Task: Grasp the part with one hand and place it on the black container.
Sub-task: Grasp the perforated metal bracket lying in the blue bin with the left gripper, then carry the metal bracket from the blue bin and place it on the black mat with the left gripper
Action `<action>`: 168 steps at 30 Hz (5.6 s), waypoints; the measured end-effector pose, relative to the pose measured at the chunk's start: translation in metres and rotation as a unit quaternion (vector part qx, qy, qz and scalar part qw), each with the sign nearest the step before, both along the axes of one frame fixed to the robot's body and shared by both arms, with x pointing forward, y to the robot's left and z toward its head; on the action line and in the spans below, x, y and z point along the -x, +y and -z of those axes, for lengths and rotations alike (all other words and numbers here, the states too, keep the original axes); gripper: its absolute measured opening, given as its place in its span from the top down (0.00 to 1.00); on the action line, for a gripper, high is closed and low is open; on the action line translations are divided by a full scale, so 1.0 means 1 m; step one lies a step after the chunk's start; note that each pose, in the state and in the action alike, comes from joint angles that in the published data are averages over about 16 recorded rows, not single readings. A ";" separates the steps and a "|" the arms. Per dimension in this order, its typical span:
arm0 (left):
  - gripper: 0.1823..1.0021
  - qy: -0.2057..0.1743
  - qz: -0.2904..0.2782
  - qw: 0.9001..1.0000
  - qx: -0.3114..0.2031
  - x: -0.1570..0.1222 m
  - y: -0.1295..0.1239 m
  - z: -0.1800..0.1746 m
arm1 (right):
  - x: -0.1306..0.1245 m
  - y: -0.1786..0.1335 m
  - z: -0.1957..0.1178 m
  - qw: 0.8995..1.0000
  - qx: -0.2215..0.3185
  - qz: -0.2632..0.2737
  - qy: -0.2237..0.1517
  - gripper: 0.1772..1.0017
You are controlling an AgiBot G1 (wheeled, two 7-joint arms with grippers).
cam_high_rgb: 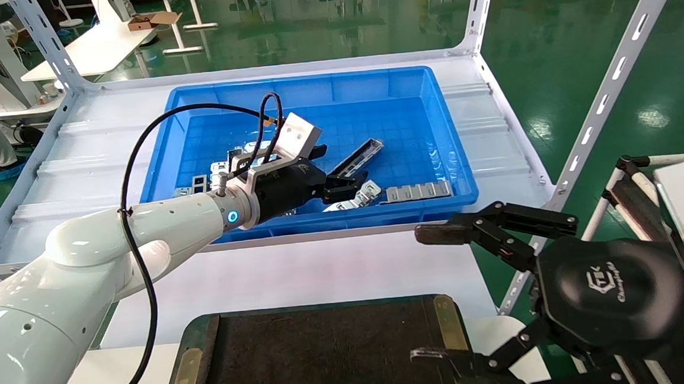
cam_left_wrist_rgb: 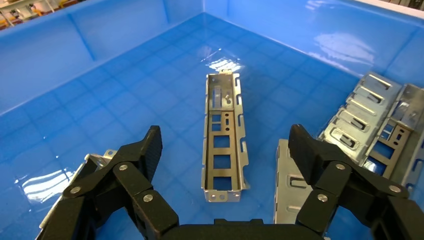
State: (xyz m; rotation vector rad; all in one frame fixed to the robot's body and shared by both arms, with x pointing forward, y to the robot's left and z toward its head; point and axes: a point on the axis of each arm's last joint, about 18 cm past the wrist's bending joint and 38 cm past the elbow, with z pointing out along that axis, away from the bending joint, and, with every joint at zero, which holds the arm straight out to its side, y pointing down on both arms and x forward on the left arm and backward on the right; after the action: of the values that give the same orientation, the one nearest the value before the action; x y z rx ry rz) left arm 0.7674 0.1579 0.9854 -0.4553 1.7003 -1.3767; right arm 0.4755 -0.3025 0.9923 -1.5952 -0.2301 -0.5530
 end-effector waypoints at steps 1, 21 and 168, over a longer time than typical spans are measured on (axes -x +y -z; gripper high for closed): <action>0.07 0.001 -0.001 1.000 0.000 0.000 0.000 0.001 | 0.000 0.000 0.000 1.000 0.000 0.000 0.000 0.09; 0.53 0.012 -0.014 1.000 0.003 -0.004 -0.003 0.012 | 0.000 0.000 0.000 1.000 0.000 0.000 0.000 0.54; 0.79 0.248 -0.172 0.895 0.329 0.135 -0.049 0.305 | 0.000 0.000 0.000 1.000 0.000 0.000 0.000 0.98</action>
State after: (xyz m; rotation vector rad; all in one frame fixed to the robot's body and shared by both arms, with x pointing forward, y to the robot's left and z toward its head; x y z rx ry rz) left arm 0.6321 0.1091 0.6805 -1.5283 1.3743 -1.6272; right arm 0.4755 -0.3025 0.9923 -1.5952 -0.2301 -0.5530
